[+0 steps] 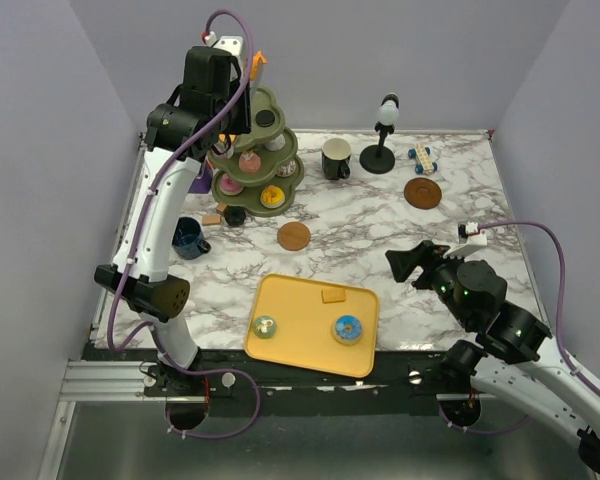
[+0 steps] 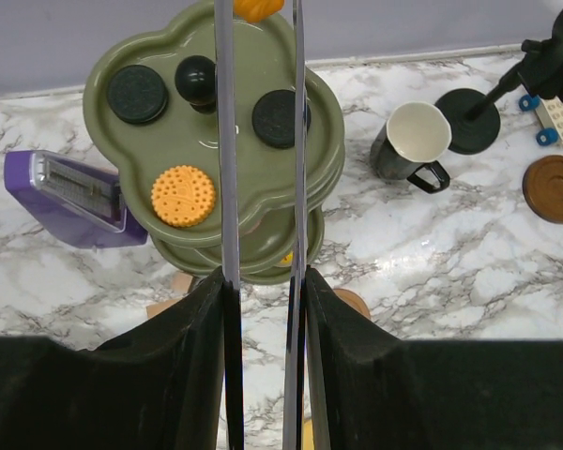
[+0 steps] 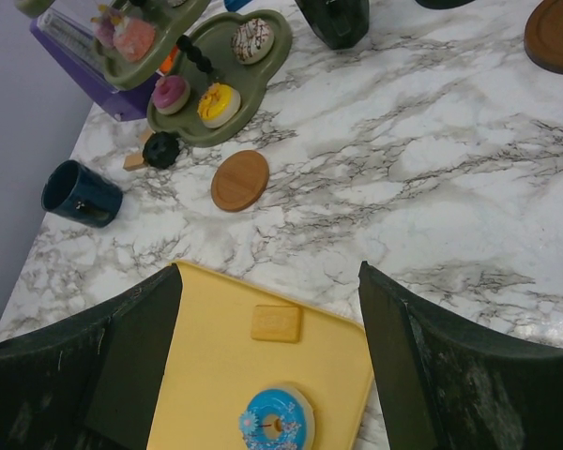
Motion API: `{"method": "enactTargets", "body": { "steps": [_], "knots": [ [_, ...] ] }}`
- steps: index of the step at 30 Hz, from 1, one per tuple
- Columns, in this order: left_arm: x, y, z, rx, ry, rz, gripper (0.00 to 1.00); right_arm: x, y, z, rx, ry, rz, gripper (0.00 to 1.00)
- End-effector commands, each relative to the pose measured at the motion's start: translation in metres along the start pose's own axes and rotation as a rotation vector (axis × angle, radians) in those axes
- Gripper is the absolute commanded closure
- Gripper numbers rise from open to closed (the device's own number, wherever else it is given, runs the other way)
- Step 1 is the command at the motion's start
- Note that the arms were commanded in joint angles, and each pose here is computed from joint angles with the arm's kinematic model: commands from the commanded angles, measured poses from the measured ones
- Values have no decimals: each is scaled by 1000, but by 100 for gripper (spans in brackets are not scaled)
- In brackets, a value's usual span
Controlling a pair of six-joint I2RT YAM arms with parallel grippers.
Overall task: Serve the afternoon tea
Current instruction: Place the desert on the desert table.
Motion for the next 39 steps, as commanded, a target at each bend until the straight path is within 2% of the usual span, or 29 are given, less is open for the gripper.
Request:
{"method": "enactTargets", "body": {
  "steps": [1,23,39],
  "knots": [
    [7,4,-3,-7,-25,10,100,-4,1,-2,17,13,8,16],
    [-6,5,-54,15,49,-11,100,-5,1,-3,11,17,11,16],
    [-13,10,-71,87,68,-17,98,-6,0,-5,-2,20,15,16]
  ]
}}
Point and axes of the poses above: each gripper's point midway between its finger pads, its own z axis back along the fingers, its own y axis along the line the jaws close on, x = y × z, the point moved 10 cm from there along z, back along the fingers, and after that the axes turned 3 degrees about z, right-handed, at the moved point
